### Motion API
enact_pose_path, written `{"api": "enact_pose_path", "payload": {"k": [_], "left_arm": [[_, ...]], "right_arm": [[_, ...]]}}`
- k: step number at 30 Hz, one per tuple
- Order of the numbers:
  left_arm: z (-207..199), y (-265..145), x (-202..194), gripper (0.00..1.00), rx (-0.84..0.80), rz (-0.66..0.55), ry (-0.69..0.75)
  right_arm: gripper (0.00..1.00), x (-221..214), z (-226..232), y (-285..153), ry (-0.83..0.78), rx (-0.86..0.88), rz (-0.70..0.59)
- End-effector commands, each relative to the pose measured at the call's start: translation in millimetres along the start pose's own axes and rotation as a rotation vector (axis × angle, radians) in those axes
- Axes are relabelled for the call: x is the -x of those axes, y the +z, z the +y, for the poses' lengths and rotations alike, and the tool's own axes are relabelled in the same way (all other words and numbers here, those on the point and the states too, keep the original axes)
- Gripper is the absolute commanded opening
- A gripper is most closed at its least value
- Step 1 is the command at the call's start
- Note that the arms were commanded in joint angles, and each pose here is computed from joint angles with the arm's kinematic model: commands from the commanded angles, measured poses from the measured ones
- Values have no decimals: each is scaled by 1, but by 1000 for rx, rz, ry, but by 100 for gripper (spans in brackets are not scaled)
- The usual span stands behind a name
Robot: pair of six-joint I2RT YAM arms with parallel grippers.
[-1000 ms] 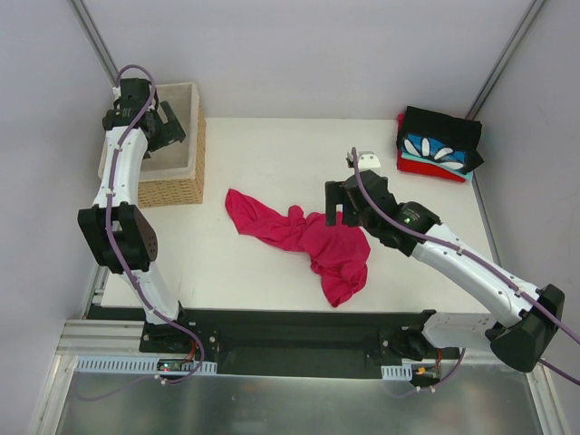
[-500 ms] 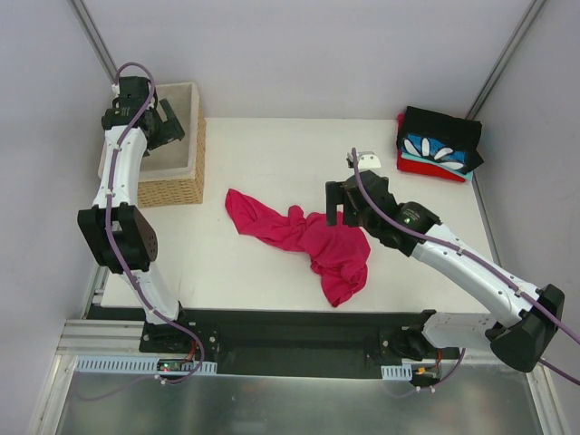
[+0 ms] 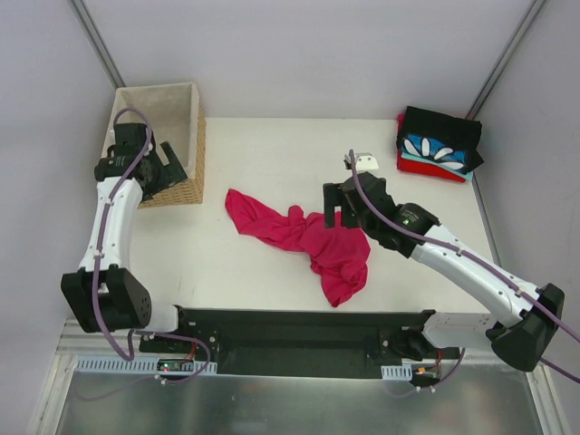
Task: Fold and stack the t-shirts
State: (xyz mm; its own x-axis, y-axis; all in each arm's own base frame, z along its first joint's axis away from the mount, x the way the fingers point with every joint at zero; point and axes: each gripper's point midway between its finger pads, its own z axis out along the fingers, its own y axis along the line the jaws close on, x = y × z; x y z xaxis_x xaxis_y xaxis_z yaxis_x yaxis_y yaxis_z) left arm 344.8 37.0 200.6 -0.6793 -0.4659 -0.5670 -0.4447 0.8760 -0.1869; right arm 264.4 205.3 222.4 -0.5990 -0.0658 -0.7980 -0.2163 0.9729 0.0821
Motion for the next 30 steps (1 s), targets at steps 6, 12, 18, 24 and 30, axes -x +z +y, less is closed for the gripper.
{"api": "enact_pose_path", "payload": {"k": [6, 12, 18, 24, 30], "left_arm": [[-24, -14, -55, 99, -143, 52, -16], [-56, 31, -83, 99, -94, 144, 72], [-81, 61, -67, 99, -54, 142, 81], [-70, 85, -36, 99, 43, 93, 82], [-39, 102, -22, 99, 95, 110, 6]], "right_arm": [[97, 1, 12, -8, 18, 40, -40], [97, -2, 12, -11, 19, 39, -52], [97, -3, 2, -15, 3, 10, -63], [96, -4, -7, -14, -28, -28, -70], [97, -5, -6, -10, -42, -34, -63]]}}
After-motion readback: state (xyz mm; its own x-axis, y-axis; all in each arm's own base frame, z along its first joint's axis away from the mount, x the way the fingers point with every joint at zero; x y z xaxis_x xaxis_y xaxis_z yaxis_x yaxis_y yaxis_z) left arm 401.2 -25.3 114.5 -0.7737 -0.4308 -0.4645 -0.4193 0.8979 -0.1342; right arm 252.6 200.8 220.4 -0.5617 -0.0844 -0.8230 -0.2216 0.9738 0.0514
